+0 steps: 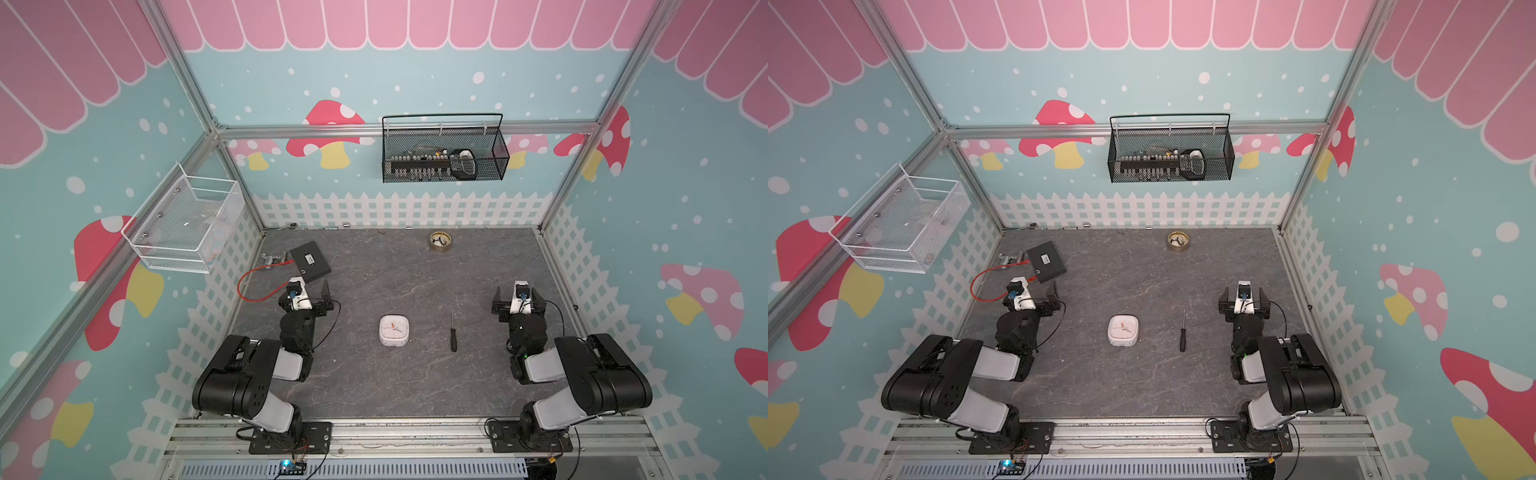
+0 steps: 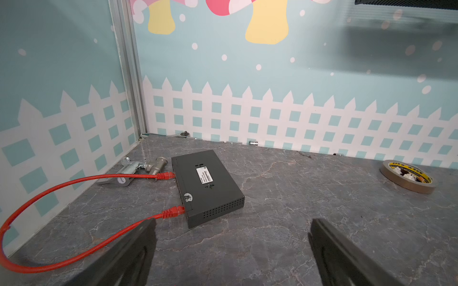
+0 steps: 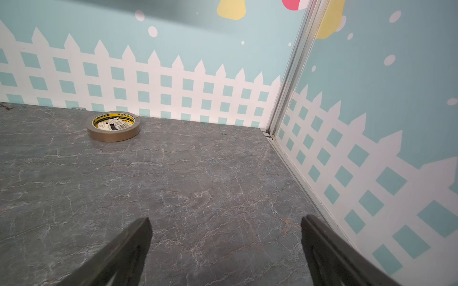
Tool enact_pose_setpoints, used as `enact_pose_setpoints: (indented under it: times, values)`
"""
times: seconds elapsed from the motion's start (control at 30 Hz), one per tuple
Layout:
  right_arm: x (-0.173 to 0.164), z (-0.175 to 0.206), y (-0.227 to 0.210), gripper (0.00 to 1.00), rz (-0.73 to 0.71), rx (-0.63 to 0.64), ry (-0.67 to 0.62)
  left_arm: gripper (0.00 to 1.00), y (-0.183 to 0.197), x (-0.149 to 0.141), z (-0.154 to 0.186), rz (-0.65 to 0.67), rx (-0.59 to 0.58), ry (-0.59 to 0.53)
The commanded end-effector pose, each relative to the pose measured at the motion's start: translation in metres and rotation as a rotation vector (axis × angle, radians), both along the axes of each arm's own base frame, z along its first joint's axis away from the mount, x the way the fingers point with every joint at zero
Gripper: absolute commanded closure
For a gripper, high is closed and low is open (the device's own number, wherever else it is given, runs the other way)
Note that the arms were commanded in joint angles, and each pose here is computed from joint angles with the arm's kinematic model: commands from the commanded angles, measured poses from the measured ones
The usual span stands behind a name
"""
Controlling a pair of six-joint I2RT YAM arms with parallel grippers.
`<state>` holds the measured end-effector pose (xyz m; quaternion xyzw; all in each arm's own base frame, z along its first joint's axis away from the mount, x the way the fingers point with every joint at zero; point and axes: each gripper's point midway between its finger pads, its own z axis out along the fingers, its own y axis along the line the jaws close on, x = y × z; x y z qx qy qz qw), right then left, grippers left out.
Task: Remove the battery from the alarm
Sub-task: Adjust the alarm at the center of the board.
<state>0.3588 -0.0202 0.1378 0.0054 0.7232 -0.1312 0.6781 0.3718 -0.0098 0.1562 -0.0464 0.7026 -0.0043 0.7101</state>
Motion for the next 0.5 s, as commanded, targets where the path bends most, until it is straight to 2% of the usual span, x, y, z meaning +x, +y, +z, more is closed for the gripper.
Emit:
enact_pose_setpoints:
  times: [0.0, 0.47]
  values:
    - [0.0033, 0.0049, -0.0020, 0.01, -0.011, 0.010, -0.018, 0.00, -0.0001, 0.0009, -0.0011, -0.007, 0.013, 0.006]
    - [0.0040, 0.0042, -0.0025, 0.01, -0.009, 0.012, -0.014, 0.00, -0.0017, 0.0044, -0.0038, -0.052, -0.003, 0.024]
